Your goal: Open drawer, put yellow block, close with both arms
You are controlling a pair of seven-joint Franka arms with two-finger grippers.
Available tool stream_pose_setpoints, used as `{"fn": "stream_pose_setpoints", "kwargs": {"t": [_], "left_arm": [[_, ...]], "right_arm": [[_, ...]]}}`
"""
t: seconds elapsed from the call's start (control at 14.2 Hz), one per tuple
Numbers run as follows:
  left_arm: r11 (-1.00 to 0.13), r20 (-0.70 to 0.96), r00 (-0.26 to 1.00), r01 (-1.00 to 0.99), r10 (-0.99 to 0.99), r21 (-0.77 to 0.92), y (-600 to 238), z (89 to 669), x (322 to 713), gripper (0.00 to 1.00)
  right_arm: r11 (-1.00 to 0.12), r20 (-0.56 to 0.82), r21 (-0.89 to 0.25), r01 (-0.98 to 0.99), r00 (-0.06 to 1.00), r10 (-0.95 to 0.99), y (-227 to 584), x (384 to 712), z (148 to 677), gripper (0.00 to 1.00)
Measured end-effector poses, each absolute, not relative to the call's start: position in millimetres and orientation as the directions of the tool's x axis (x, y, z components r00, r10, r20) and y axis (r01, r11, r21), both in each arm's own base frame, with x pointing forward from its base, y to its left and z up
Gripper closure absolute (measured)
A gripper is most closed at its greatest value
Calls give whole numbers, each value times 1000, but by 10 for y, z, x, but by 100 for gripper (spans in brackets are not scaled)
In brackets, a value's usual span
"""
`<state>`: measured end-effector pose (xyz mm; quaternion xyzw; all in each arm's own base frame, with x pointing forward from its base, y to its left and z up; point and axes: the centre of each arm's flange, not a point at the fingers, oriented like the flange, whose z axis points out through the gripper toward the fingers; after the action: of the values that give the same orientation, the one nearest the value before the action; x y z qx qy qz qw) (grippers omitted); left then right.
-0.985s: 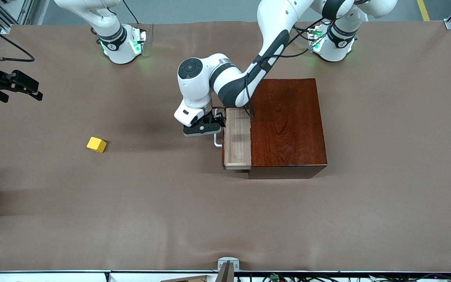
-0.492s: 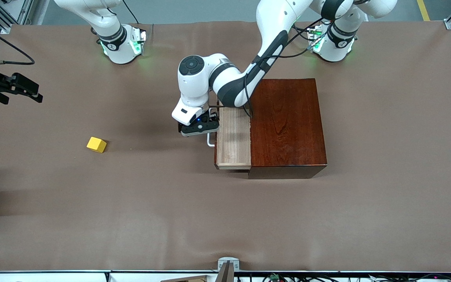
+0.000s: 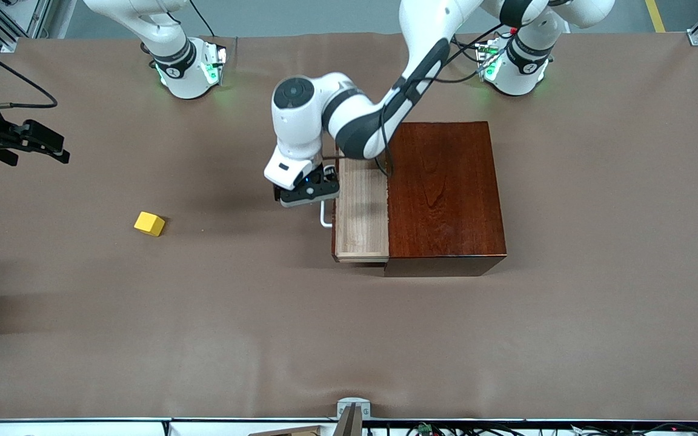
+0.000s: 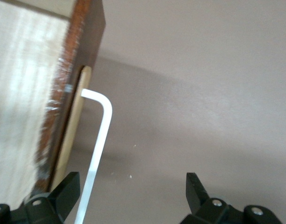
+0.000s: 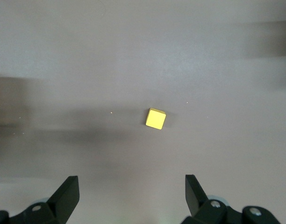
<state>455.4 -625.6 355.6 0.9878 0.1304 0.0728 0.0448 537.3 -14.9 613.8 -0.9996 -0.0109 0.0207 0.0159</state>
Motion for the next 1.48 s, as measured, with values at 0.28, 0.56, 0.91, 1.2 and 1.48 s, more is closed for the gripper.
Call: {"fn": "stream_pose_setpoints", "kwargs": {"t": [0.28, 0.56, 0.91, 1.2, 1.48], "left_arm": [[-946, 166, 932, 311, 323, 97, -5821, 4585, 4717, 0], [-940, 162, 929, 340, 332, -24, -4548, 5541, 5262, 0], [-971, 89, 974, 216, 207, -103, -2877, 6195, 5735, 0], [-985, 25, 993, 119, 116, -125, -1977, 6212, 5809, 0], [-993, -16, 997, 71, 73, -89, -1043, 6218, 5921, 0]], "right_arm": [[-999, -50, -33, 21, 998, 23, -149, 5368, 6124, 0], [-999, -64, -32, 22, 998, 24, -141, 5387, 6065, 0], [-999, -91, -29, 16, 996, 18, -162, 5533, 5824, 0], [-1000, -103, -22, -19, 995, -16, -331, 5743, 5483, 0], [-999, -153, -15, -43, 987, -40, -409, 5908, 4966, 0]]}}
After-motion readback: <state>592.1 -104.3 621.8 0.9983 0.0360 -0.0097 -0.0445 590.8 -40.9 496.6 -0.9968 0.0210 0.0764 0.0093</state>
